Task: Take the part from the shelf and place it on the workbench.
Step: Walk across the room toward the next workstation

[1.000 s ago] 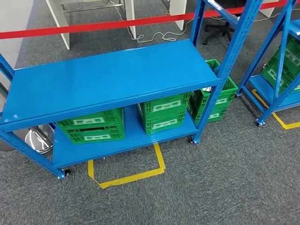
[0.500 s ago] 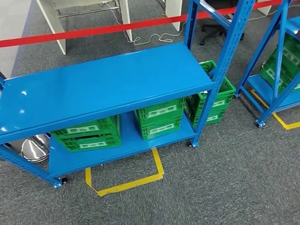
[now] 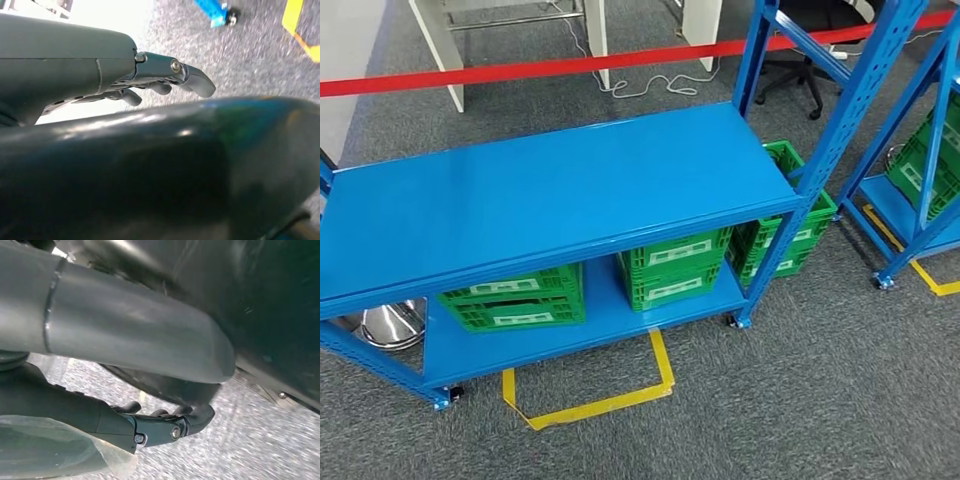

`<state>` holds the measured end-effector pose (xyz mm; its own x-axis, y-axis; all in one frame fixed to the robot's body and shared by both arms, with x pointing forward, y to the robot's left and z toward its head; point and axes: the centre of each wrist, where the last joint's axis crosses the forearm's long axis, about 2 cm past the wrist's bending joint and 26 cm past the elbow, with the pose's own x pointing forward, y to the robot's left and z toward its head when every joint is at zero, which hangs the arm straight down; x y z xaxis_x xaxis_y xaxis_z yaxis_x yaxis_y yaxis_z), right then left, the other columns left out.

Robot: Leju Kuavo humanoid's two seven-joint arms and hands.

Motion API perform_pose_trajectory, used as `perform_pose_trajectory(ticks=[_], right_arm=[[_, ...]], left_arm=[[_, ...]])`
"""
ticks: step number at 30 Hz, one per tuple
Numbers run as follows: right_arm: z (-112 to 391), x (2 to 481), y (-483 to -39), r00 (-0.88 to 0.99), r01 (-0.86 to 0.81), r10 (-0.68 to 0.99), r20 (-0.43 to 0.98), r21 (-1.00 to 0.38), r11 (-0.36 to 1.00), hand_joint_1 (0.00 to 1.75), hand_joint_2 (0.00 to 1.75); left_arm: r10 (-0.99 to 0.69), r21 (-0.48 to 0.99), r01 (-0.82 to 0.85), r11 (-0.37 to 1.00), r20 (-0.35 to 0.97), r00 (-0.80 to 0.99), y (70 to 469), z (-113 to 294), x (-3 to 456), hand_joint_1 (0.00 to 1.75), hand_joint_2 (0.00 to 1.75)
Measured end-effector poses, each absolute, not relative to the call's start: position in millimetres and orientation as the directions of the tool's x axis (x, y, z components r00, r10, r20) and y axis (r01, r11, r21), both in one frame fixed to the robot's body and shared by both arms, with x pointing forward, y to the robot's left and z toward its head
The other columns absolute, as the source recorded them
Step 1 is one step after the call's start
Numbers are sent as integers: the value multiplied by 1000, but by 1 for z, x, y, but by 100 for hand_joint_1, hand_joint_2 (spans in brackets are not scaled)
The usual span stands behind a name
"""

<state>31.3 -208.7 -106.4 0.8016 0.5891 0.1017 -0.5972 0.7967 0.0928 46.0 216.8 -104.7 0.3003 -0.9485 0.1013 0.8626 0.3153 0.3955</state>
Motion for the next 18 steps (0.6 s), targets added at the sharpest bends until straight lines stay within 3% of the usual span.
perform_pose_trajectory(ticks=[18], right_arm=[[-106,33,-208,797,-603,593,112,107,790,0,0]], left_arm=[[-948,387,866,317,92,306,219,-105,47,0,0]])
